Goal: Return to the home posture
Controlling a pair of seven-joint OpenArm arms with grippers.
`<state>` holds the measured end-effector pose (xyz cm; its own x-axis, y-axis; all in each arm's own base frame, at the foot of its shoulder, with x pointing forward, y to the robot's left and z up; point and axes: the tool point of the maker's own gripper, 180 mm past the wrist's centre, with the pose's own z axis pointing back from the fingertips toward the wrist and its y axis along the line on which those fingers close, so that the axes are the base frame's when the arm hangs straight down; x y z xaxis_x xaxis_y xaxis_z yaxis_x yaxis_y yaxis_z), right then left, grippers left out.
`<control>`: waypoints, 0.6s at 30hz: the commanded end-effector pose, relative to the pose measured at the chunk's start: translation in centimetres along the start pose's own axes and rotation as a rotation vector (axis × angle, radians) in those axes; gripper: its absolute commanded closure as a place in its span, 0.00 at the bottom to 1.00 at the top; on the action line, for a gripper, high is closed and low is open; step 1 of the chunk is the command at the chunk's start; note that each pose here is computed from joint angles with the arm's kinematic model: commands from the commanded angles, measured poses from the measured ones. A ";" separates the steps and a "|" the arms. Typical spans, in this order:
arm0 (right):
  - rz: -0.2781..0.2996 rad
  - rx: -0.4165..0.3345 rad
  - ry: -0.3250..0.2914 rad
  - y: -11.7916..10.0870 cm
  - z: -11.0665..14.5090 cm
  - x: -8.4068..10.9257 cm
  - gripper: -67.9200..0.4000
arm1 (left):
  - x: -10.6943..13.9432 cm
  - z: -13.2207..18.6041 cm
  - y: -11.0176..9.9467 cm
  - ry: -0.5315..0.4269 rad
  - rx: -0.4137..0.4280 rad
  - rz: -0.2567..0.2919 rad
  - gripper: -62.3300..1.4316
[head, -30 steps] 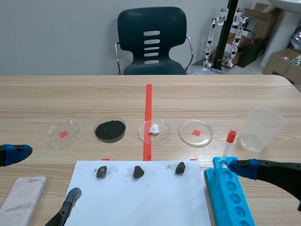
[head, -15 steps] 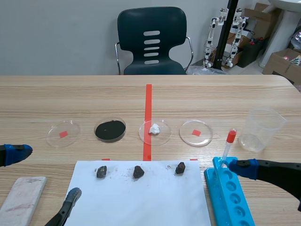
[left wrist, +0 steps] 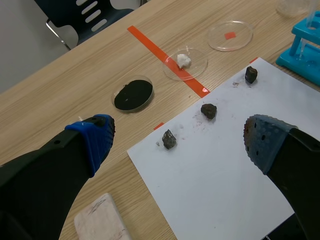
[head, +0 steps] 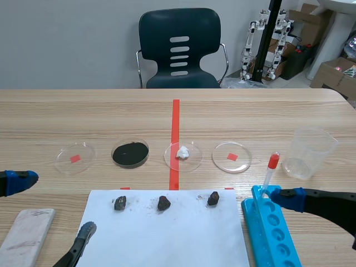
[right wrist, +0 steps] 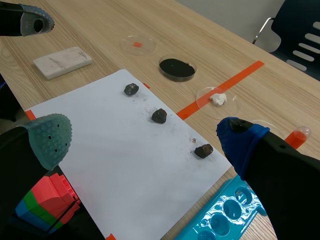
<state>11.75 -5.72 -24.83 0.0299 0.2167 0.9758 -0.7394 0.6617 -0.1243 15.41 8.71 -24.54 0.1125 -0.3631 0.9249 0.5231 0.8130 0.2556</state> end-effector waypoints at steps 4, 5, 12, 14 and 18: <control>0.006 -0.014 -0.042 -0.4 -0.2 1.2 0.11 | 0.4 0.1 -0.3 -0.015 -0.005 0.008 0.13; 0.006 -0.014 -0.042 -0.4 -0.2 1.2 0.11 | 0.4 0.1 -0.3 -0.015 -0.005 0.008 0.13; 0.006 -0.014 -0.042 -0.4 -0.2 1.2 0.11 | 0.4 0.1 -0.3 -0.016 -0.005 0.007 0.13; 0.006 -0.014 -0.042 -0.4 -0.2 1.2 0.11 | 0.4 0.1 -0.3 -0.016 -0.005 0.007 0.13; 0.006 -0.014 -0.042 -0.4 -0.2 1.2 0.11 | 0.4 0.1 -0.3 -0.016 -0.005 0.008 0.13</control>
